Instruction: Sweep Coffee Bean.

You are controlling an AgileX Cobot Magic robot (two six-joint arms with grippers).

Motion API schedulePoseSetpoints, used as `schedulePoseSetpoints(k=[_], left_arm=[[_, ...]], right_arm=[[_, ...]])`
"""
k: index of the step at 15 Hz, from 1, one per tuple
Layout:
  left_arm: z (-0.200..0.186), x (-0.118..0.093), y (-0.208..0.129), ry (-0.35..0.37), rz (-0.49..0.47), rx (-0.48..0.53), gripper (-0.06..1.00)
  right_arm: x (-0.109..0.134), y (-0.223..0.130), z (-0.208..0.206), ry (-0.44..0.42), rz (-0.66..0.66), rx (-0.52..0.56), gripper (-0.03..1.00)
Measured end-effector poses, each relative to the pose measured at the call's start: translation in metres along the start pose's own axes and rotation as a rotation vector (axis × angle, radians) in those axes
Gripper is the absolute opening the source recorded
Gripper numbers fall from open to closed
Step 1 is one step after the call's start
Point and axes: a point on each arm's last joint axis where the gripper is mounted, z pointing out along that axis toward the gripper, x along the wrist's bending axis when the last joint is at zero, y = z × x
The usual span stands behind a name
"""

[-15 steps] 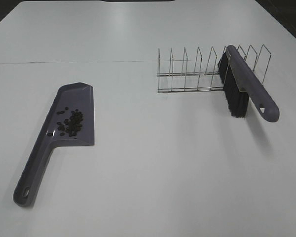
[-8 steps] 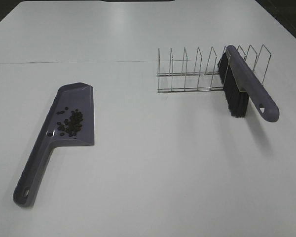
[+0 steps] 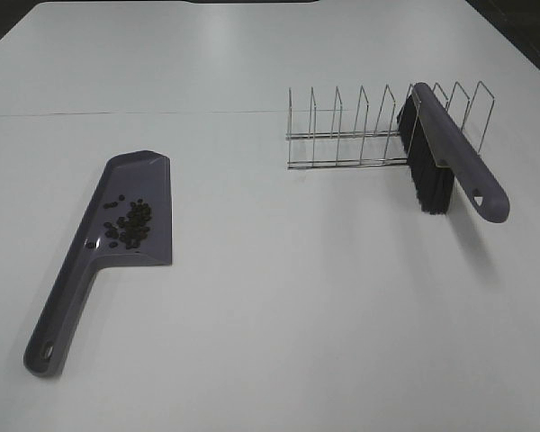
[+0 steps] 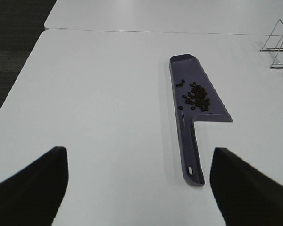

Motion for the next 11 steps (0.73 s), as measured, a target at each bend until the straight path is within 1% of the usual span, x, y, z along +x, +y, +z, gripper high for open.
schedulePoseSetpoints(k=[11], left_arm=[[0.0, 0.0, 0.0, 0.0, 0.0, 0.0, 0.75]], right_arm=[[0.0, 0.0, 0.0, 0.0, 0.0, 0.0, 0.94]])
